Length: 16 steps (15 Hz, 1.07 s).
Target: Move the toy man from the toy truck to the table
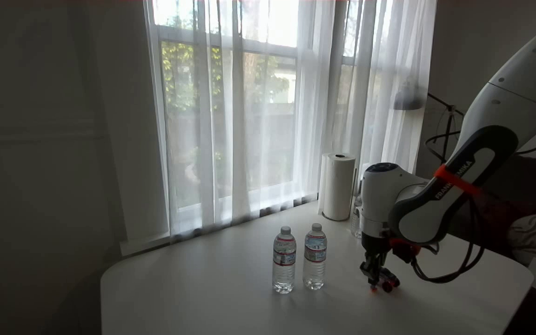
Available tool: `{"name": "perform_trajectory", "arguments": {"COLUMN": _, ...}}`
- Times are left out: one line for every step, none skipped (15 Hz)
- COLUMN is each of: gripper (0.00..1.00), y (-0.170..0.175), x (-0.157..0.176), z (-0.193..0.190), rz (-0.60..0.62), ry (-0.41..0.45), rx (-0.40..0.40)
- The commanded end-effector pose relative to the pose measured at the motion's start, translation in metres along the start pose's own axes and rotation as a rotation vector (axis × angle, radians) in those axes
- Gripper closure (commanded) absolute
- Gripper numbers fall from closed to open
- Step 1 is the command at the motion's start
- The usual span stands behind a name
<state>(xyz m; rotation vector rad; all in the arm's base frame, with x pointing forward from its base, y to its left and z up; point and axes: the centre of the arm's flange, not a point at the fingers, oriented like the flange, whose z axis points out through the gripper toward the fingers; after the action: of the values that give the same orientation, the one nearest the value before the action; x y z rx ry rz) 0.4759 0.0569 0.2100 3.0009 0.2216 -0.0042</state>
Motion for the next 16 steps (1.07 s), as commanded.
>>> {"name": "perform_trajectory", "arguments": {"gripper": 0.60, "y": -0.004, "x": -0.001, "z": 0.005, "rz": 0.005, "ry": 0.016, "rx": -0.016}}
{"name": "perform_trajectory", "arguments": {"gripper": 0.54, "y": -0.004, "x": -0.001, "z": 0.005, "rz": 0.005, "ry": 0.016, "rx": -0.016}}
{"name": "perform_trajectory", "arguments": {"gripper": 0.48, "y": -0.004, "x": -0.001, "z": 0.005, "rz": 0.005, "ry": 0.016, "rx": -0.014}}
{"name": "perform_trajectory", "arguments": {"gripper": 0.40, "y": -0.004, "x": -0.001, "z": 0.005, "rz": 0.005, "ry": 0.017, "rx": -0.013}}
{"name": "perform_trajectory", "arguments": {"gripper": 0.34, "y": -0.004, "x": -0.002, "z": 0.005, "rz": 0.004, "ry": 0.018, "rx": -0.014}}
{"name": "perform_trajectory", "arguments": {"gripper": 0.27, "y": -0.003, "x": -0.002, "z": 0.004, "rz": -0.001, "ry": 0.022, "rx": -0.015}}
{"name": "perform_trajectory", "arguments": {"gripper": 0.19, "y": -0.002, "x": -0.001, "z": 0.001, "rz": 0.001, "ry": 0.024, "rx": -0.015}}
{"name": "perform_trajectory", "arguments": {"gripper": 0.13, "y": -0.002, "x": -0.001, "z": -0.003, "rz": 0.002, "ry": 0.029, "rx": -0.012}}
{"name": "perform_trajectory", "arguments": {"gripper": 0.05, "y": -0.002, "x": -0.001, "z": -0.011, "rz": 0.007, "ry": 0.036, "rx": -0.005}}
{"name": "perform_trajectory", "arguments": {"gripper": 0.01, "y": -0.002, "x": 0.000, "z": -0.018, "rz": 0.008, "ry": 0.046, "rx": 0.001}}
{"name": "perform_trajectory", "arguments": {"gripper": 0.00, "y": -0.003, "x": 0.001, "z": -0.024, "rz": 0.007, "ry": 0.058, "rx": 0.013}}
{"name": "perform_trajectory", "arguments": {"gripper": 0.00, "y": -0.002, "x": 0.002, "z": -0.029, "rz": 0.009, "ry": 0.069, "rx": 0.013}}
{"name": "perform_trajectory", "arguments": {"gripper": 0.00, "y": -0.002, "x": 0.004, "z": -0.034, "rz": 0.010, "ry": 0.079, "rx": 0.012}}
{"name": "perform_trajectory", "arguments": {"gripper": 0.00, "y": -0.002, "x": 0.005, "z": -0.038, "rz": 0.010, "ry": 0.085, "rx": 0.014}}
{"name": "perform_trajectory", "arguments": {"gripper": 0.00, "y": -0.001, "x": 0.005, "z": -0.042, "rz": 0.011, "ry": 0.092, "rx": 0.014}}
{"name": "perform_trajectory", "arguments": {"gripper": 0.00, "y": -0.001, "x": 0.005, "z": -0.048, "rz": 0.012, "ry": 0.094, "rx": 0.015}}
